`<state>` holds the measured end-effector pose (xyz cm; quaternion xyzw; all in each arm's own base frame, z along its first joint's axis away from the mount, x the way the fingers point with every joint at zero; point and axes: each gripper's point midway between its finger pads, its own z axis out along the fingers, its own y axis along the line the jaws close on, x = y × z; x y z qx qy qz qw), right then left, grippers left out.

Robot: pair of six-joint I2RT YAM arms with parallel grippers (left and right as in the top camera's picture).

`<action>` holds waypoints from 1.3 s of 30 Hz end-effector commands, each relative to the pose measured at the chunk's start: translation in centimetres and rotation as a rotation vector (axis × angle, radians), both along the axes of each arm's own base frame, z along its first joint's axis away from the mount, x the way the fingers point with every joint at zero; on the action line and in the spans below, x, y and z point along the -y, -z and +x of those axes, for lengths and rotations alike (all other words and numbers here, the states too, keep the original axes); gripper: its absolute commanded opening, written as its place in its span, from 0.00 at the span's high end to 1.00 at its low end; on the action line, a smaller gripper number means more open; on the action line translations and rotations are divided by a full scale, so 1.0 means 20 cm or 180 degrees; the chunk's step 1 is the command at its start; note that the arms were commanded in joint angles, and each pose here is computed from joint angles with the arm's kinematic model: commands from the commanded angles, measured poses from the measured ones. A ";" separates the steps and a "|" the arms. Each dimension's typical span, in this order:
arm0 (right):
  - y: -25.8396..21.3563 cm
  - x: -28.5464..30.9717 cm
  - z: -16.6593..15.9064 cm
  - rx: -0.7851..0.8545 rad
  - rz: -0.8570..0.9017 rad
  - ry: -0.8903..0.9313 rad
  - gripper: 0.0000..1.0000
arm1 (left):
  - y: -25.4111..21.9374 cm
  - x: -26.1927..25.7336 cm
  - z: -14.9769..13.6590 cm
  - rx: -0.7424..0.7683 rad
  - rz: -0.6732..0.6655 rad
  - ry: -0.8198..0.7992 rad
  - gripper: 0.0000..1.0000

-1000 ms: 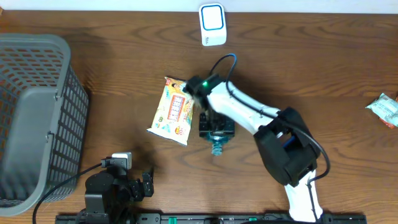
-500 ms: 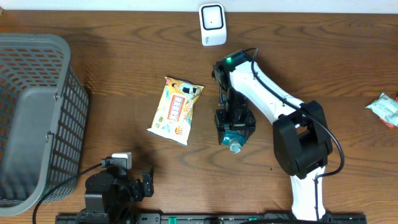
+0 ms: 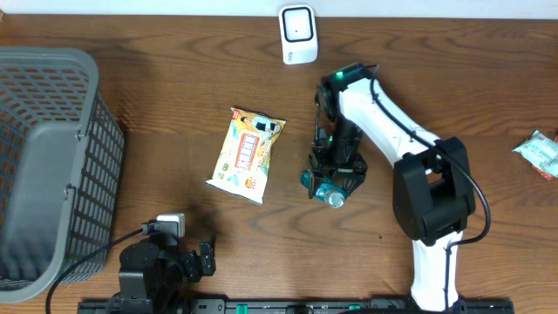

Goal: Scan the item barcode

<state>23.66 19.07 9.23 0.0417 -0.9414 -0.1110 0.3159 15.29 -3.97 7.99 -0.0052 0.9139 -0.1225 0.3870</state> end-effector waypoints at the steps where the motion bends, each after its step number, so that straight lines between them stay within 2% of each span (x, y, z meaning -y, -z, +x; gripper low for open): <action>1: -0.09 -0.01 0.03 0.0121 0.0214 0.0107 0.48 | 0.05 0.00 -0.03 -0.0127 0.0001 -0.0010 0.02; 16: -0.17 0.02 0.06 0.0246 0.0307 0.0304 0.48 | 0.05 0.00 -0.03 -0.0127 0.0001 -0.0010 0.02; 24: -0.17 0.06 0.04 0.0251 0.0147 0.0336 0.47 | 0.05 0.00 -0.03 -0.0127 0.0001 -0.0010 0.02; 29: -0.08 0.20 -0.01 0.0203 -0.0316 0.0169 0.48 | 0.05 0.00 -0.03 -0.0127 0.0001 -0.0010 0.02; 33: -0.04 0.31 0.03 0.0395 -0.0808 0.0130 0.50 | 0.05 0.00 -0.03 -0.0127 0.0001 -0.0010 0.02; 37: -0.04 0.31 0.04 0.0429 -0.0819 0.0176 0.45 | 0.05 0.00 -0.03 -0.0127 0.0001 -0.0010 0.02; 39: -0.04 0.31 0.04 0.0428 -0.0821 0.0172 0.36 | 0.05 0.00 -0.03 -0.0127 0.0001 -0.0010 0.02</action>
